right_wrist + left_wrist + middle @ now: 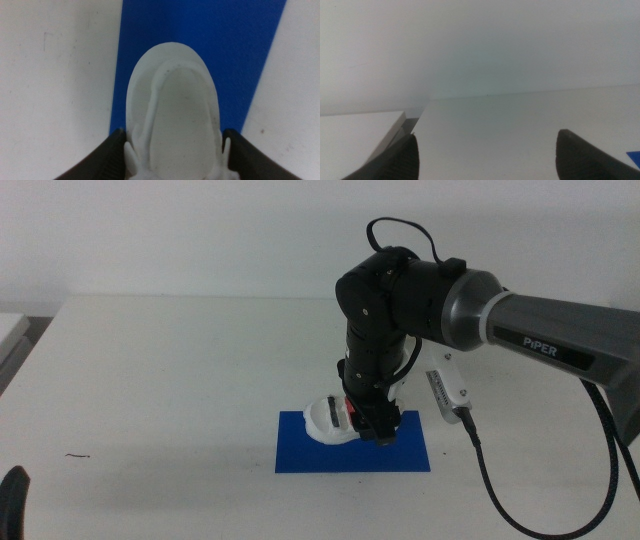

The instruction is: Use one arm to grab the shoe from the table and place it on the mat.

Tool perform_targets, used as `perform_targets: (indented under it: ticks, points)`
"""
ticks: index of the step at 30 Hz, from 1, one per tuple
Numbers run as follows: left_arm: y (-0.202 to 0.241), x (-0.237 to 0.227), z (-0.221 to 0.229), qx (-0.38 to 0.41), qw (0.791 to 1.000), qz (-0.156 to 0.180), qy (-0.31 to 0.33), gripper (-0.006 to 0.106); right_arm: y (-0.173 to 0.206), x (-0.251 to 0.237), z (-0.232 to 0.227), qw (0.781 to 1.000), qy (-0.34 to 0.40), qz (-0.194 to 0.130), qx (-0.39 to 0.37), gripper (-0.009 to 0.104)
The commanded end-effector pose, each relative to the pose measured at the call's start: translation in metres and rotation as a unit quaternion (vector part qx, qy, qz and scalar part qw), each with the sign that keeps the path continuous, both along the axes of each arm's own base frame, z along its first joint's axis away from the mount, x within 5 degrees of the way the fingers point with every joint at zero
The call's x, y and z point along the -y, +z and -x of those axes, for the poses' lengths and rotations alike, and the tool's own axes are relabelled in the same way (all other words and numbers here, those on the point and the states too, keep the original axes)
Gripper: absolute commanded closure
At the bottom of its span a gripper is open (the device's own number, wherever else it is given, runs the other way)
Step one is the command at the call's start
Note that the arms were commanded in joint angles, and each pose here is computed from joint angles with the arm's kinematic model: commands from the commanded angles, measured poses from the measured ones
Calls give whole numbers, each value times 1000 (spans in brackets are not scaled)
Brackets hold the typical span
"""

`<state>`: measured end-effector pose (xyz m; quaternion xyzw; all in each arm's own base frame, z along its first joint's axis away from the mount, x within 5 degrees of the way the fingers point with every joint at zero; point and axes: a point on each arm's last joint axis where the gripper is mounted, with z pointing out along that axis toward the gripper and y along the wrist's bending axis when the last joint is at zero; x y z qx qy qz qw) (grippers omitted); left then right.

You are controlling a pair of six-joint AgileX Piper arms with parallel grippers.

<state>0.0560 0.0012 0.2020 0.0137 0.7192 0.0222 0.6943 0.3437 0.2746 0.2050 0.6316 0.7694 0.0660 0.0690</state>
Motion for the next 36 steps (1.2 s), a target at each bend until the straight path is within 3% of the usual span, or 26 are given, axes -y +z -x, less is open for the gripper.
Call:
perform_targets:
  ticks: [1,7,16,18,23,25,28,30,31,32,33,34,35,36]
  points:
    - [1,0,0,4,1000,3,-1,7,-5,4,-4,1000,-17,3,-4,88]
    - [1,0,0,4,1000,3,-1,7,-18,3,-7,1000,-22,6,-17,88]
    - [1,0,0,4,1000,3,-1,7,-33,-1,-13,999,-33,-23,-21,84]
    - [1,0,0,4,1000,3,-1,7,-35,-1,-14,999,-33,-26,-18,74]
    - [1,0,0,4,1000,3,-1,7,-37,-1,-15,999,-30,-19,-16,27]
    - [1,0,0,4,1000,3,-1,7,-37,0,-15,1000,-22,-16,-14,14]
    - [1,0,0,4,1000,3,-1,7,-23,1,-15,999,-10,-38,-9,2]
    - [1,0,0,4,1000,3,-1,7,0,8,-14,997,61,-46,4,2]
    - [1,0,0,4,1000,3,-1,7,15,13,-12,989,141,-38,15,2]
    - [1,0,0,4,1000,3,-1,7,31,19,-9,967,253,-19,30,2]
    - [1,0,0,4,1000,3,-1,7,44,25,-5,922,384,6,38,2]
    - [1,0,0,4,1000,3,-1,7,59,29,2,861,506,28,49,2]
    - [1,0,0,4,1000,3,-1,7,73,33,8,793,604,53,66,2]
    - [1,0,0,4,1000,3,-1,7,83,35,11,739,665,72,83,2]
